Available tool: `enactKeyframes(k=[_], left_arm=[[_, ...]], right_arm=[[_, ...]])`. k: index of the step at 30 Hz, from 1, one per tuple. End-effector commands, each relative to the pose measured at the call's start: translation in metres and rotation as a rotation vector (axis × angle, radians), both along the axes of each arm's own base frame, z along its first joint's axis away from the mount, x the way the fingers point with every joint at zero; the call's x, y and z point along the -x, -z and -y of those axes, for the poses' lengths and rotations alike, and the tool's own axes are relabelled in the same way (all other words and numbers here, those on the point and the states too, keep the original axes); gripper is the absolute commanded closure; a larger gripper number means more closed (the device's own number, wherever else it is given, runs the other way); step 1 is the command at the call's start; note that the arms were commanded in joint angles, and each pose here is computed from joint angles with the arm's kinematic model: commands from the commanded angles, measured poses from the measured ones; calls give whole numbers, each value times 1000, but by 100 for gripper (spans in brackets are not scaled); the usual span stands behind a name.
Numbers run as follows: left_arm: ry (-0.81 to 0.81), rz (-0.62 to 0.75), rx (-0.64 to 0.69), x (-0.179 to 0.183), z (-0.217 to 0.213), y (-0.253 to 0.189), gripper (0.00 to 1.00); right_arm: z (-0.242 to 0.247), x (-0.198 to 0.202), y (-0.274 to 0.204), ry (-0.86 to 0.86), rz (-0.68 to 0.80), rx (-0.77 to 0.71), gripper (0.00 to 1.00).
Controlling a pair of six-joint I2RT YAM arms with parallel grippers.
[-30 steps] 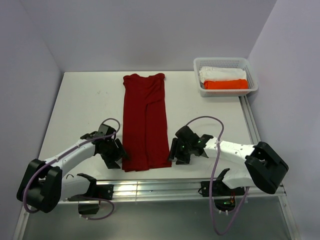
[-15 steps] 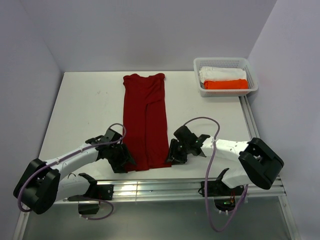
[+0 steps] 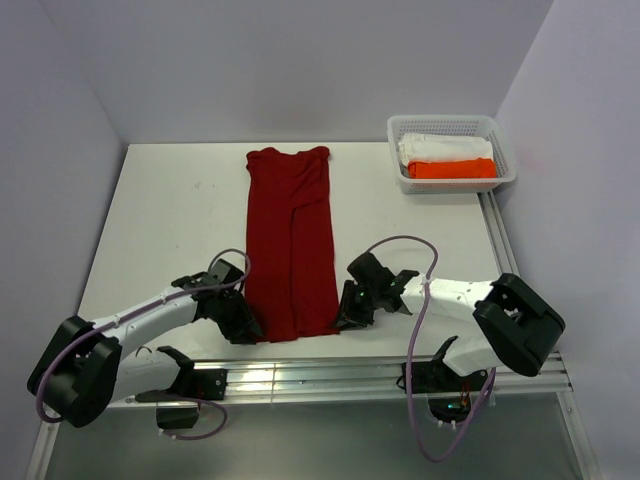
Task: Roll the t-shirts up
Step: Roll the tshirt
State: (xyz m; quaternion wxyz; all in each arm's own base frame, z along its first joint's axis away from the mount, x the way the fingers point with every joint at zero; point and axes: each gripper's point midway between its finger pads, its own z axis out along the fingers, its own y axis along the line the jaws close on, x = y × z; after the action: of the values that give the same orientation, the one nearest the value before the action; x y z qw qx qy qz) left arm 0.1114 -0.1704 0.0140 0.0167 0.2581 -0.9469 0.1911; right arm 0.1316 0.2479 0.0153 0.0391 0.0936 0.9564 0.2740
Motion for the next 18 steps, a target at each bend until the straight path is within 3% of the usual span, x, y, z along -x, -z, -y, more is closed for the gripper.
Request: enactKeyframes(k=[1,5,6,8,11,18], left_arm=[[-6,28,-136,-6,-21,16,65],[-4,38,-136,-11,-19,14,80],[-2,40,-134,-12,-18,13,90],[0,41,-123,-13,-16,10,98],[7,49,-99,-20,-8,0,100],[23,25,-2,-33,17,-21,100]], right_arm=[[6,1,6,-7,2,27,69],[5,1,5,-13,5,23,75],[4,0,3,-17,9,20,80],[4,0,1,-26,9,24,87],[4,-3,-7,-31,22,35,99],[1,-9,-30,-38,1,12,100]])
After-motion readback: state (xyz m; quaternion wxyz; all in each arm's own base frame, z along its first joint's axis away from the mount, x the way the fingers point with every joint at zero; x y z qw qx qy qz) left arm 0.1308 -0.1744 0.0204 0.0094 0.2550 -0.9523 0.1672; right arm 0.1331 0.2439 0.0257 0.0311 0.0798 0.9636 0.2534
